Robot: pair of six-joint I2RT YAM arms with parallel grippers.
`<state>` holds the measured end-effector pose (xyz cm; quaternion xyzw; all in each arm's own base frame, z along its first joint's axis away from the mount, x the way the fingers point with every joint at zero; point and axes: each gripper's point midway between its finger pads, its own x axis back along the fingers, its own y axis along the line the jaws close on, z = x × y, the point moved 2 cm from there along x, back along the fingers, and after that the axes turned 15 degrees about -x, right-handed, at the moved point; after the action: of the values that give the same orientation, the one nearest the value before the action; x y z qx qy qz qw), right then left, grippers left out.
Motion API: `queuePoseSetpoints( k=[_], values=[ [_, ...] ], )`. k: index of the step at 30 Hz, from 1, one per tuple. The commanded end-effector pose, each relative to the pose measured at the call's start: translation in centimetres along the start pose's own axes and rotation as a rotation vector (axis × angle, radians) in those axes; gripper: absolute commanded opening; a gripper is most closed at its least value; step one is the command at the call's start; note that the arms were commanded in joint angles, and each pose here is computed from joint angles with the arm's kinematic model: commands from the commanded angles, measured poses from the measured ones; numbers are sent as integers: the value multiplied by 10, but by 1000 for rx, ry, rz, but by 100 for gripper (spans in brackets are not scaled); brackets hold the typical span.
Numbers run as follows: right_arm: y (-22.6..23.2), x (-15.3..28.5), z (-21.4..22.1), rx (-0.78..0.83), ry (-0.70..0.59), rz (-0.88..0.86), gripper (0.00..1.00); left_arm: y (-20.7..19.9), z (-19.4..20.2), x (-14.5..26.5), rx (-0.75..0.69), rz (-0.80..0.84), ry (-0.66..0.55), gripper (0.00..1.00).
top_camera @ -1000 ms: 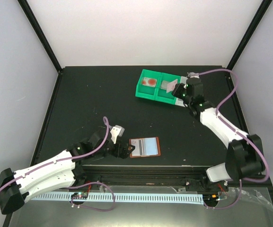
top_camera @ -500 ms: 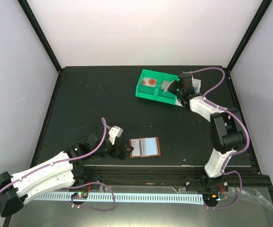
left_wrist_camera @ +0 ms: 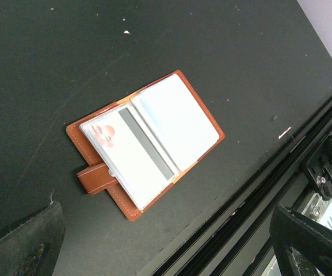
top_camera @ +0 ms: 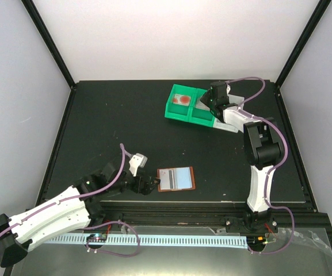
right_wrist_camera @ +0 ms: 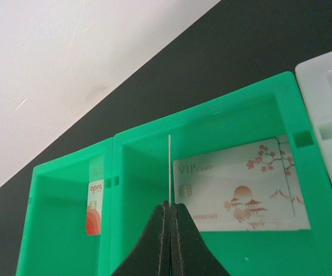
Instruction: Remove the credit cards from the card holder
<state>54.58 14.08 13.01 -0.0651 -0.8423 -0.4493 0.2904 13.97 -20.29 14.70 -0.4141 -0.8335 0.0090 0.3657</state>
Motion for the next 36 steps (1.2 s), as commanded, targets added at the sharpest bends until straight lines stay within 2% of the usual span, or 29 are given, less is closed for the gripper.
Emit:
queuePoseSetpoints(
  k=[1, 6, 12, 18, 27, 36],
  values=[
    [-4, -12, -7, -11, -14, 26, 1, -5, -10, 4, -1, 15, -10, 99],
    [-5, -19, -9, -21, 16, 42, 2, -10, -7, -2, 1, 56, 20, 99],
    [-9, -19, -13, -10, 29, 63, 19, -10, -8, -4, 4, 55, 33, 99],
    [4, -5, -25, 17, 42, 45, 24, -4, -6, -1, 26, 10, 39, 99],
    [23, 23, -38, 119, 78, 67, 39, 5, 0, -3, 83, -37, 46, 96],
    [19, 53, -6, 224, 273, 14, 43, 21, 7, -9, 155, -100, 20, 92]
  ],
)
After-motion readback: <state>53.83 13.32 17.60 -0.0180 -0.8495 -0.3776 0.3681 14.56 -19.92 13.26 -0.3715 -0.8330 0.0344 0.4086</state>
